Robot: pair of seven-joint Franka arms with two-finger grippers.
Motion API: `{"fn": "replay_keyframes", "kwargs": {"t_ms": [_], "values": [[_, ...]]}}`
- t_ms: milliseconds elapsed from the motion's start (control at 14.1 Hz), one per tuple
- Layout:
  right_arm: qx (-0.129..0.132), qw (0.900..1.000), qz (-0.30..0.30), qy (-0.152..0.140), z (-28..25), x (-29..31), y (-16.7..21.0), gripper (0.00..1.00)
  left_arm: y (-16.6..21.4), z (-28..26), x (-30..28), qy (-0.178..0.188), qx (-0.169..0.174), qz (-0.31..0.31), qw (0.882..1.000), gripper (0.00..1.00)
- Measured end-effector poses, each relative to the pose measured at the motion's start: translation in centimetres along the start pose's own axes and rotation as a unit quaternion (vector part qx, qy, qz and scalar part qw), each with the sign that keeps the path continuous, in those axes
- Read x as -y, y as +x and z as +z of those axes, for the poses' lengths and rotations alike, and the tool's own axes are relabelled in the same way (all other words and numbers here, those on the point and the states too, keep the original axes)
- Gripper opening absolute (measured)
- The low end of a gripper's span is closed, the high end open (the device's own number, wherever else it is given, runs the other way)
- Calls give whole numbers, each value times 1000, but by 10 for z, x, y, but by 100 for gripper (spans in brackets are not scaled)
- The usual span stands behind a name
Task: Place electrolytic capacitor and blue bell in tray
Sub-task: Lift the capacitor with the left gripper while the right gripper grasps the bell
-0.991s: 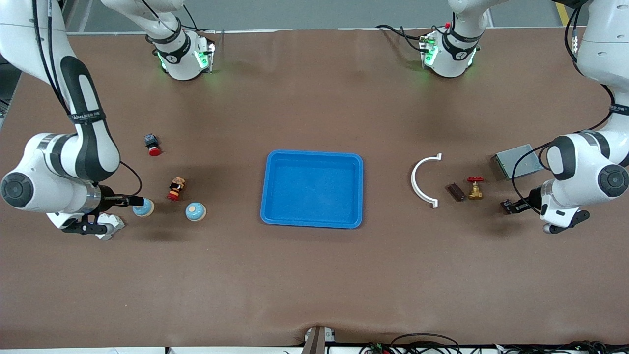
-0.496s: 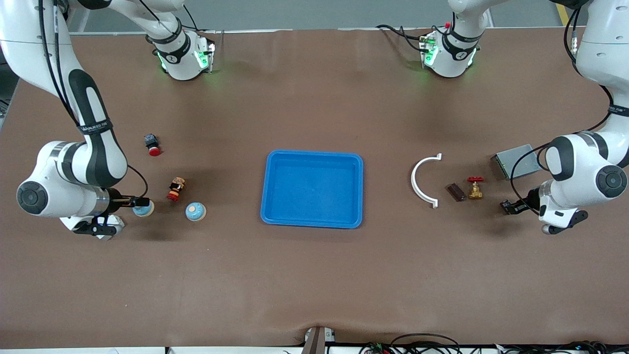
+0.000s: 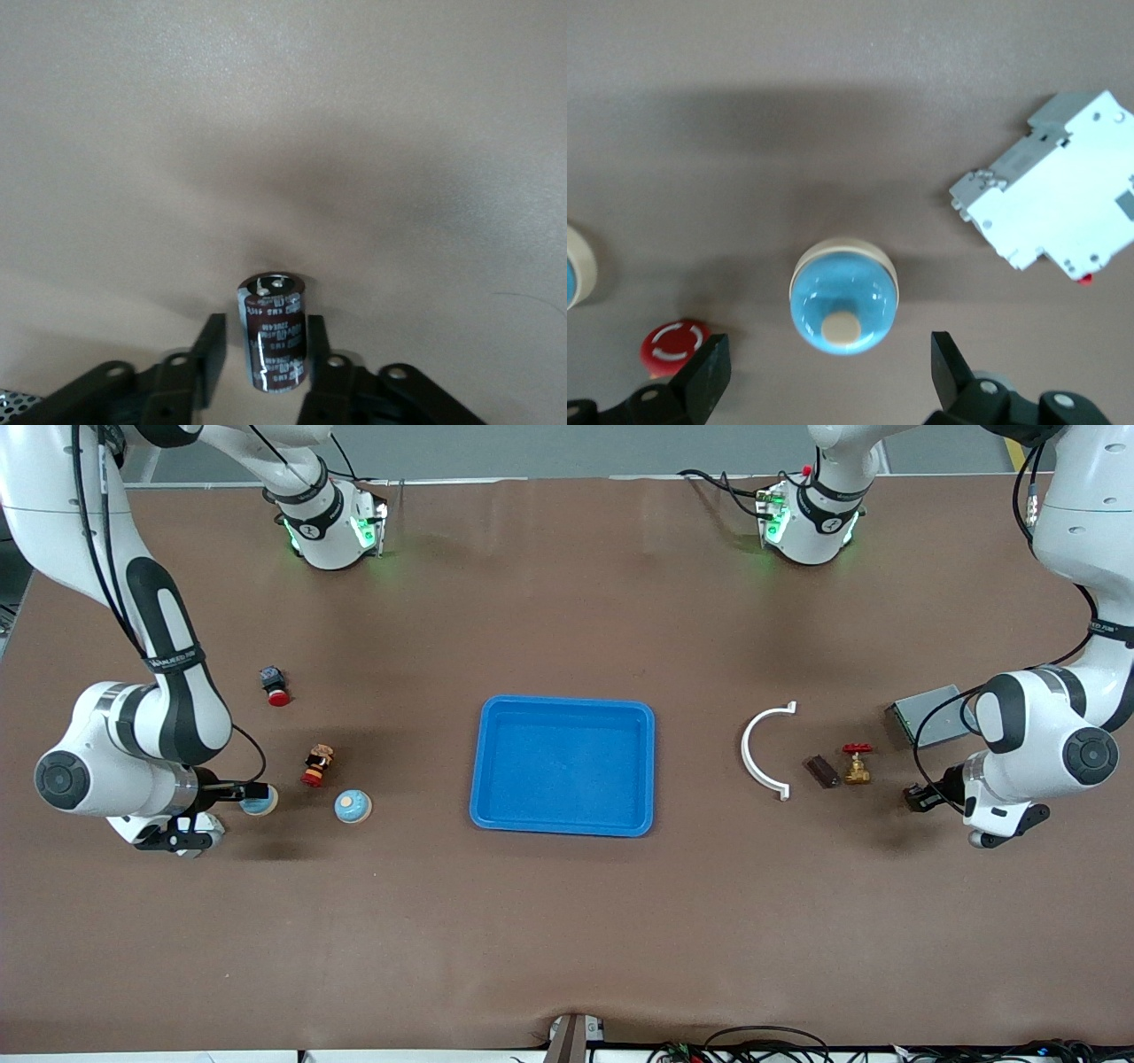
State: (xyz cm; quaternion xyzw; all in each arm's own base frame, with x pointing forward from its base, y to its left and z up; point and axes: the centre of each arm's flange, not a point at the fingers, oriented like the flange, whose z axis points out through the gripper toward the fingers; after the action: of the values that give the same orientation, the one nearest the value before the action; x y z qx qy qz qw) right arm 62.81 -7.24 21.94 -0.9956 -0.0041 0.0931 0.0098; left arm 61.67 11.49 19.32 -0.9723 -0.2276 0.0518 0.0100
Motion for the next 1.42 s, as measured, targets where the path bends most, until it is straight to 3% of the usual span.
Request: {"fn": "replay_keyframes", "kwargs": {"t_ms": [71,212,779,991,1416], "values": [[-2,1000,0,-1,6,0,-2,100,0,1,0,0,0,0,1000,35],[-2,1000,0,-1,12,0,-4,100,0,1,0,0,0,0,1000,33],[-12,1000,4,-3,24,-7,-5,100,2,-8,-10,-6,-8,7,1000,33],[-8,1000,4,-3,31,-7,-5,100,-9,-37,-44,-9,5,7,1000,33],[-7,1000,4,-3,35,-8,-4,100,-68,-89,-155,-19,34,-60,997,33]]}}
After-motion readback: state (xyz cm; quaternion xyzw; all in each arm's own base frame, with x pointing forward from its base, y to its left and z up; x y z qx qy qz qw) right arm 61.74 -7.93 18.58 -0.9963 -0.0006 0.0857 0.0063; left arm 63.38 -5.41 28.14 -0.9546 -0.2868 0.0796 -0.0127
